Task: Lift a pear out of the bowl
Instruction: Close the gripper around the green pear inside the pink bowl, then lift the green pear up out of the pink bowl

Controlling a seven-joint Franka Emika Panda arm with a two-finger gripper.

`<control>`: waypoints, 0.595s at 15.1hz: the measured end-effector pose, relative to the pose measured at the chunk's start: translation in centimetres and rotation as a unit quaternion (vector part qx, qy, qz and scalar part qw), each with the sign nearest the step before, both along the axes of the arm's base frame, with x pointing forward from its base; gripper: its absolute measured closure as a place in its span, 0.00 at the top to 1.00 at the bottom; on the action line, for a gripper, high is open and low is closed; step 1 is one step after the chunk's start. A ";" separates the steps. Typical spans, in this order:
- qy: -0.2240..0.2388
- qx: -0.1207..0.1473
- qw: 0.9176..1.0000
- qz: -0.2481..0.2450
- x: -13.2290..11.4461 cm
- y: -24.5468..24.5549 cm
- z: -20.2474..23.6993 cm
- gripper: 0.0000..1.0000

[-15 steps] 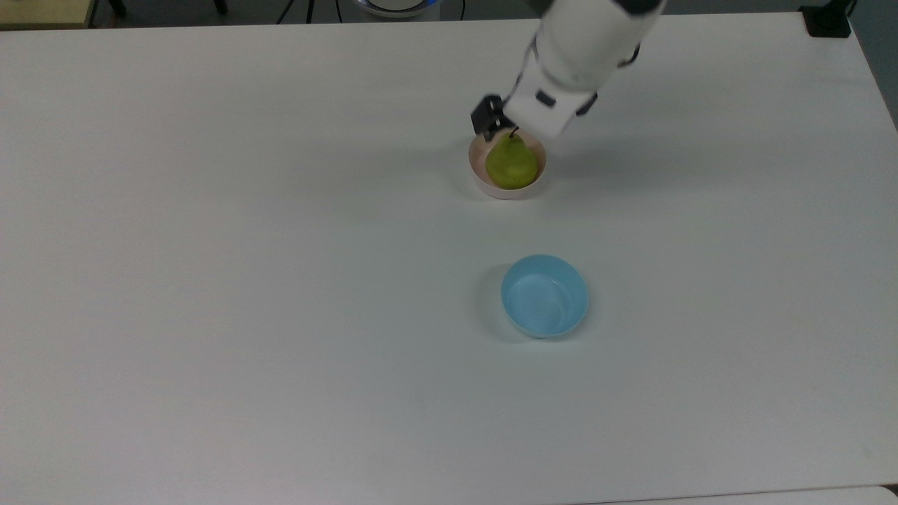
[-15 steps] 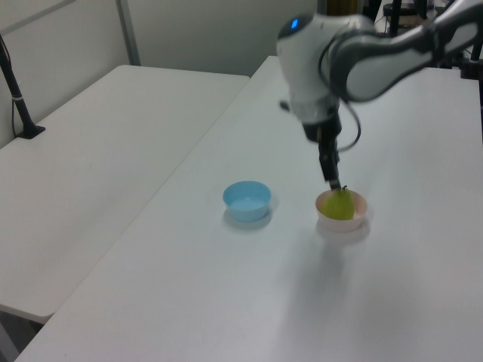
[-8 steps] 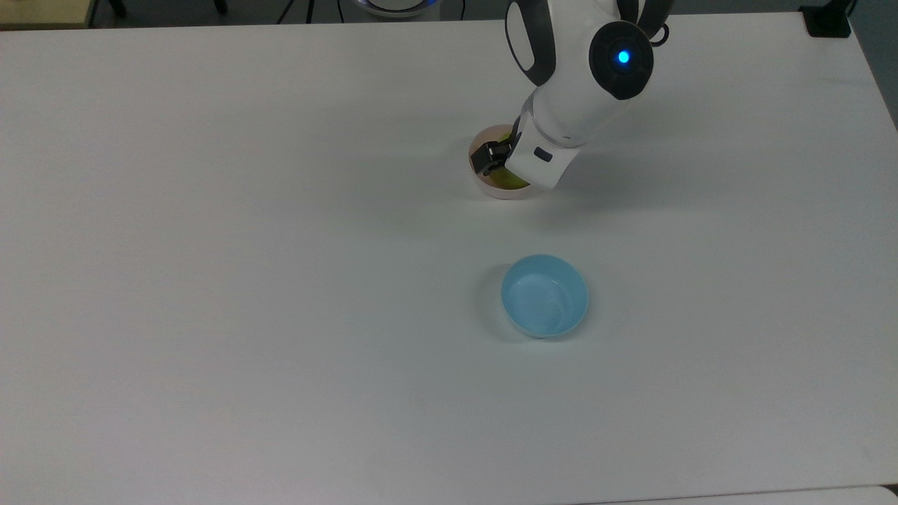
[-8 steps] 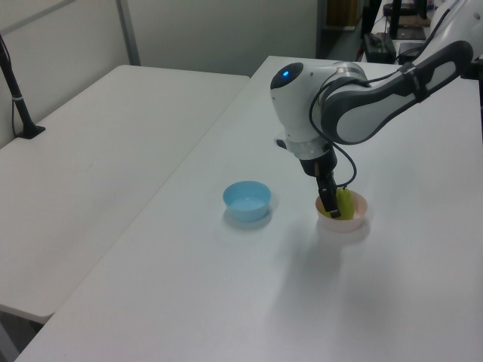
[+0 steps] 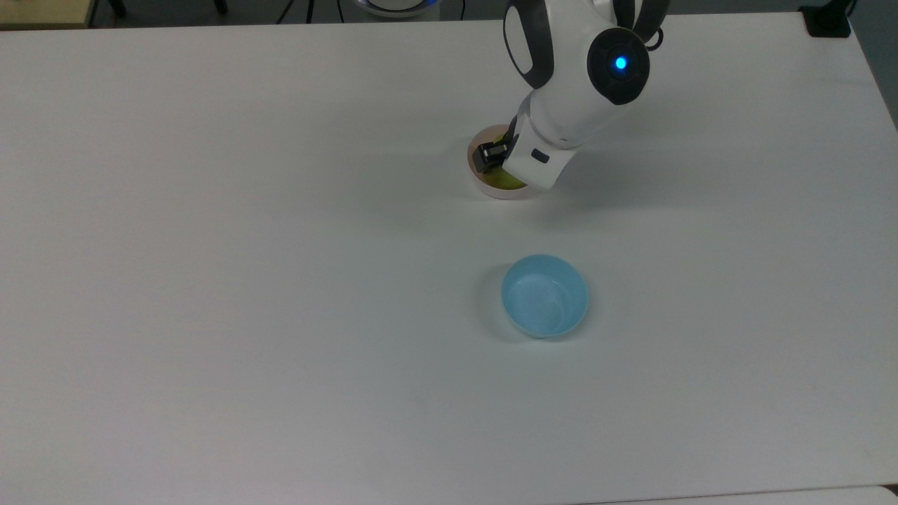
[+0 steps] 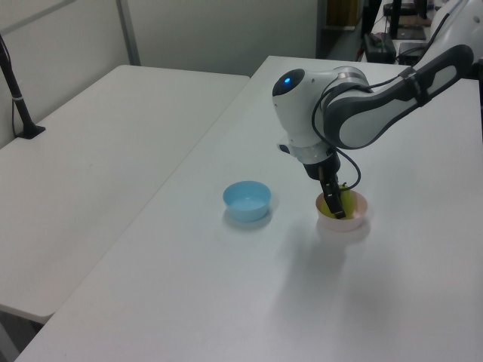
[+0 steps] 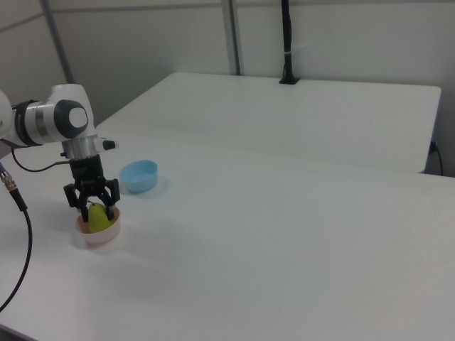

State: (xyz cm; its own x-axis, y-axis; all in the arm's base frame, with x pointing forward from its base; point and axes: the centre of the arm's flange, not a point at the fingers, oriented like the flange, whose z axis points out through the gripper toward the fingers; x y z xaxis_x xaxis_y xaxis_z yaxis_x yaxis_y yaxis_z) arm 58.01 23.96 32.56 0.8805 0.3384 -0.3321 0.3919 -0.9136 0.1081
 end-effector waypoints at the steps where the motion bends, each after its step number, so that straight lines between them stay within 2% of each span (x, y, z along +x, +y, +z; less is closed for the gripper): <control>1: -0.002 0.001 1.000 0.000 0.0 0.0 0.3 0.71; 4: -0.025 0.012 1.000 0.000 0.2 0.1 3.5 0.71; 6: -0.047 0.024 0.999 -0.004 -0.2 -0.4 8.3 0.71; 9: -0.074 0.040 0.996 -0.033 0.0 -3.8 13.3 0.71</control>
State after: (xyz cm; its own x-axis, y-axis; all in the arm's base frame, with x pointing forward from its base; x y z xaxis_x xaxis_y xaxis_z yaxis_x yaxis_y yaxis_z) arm 57.99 20.14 45.91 0.9391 0.2980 -0.1708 0.3155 -0.9451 0.0857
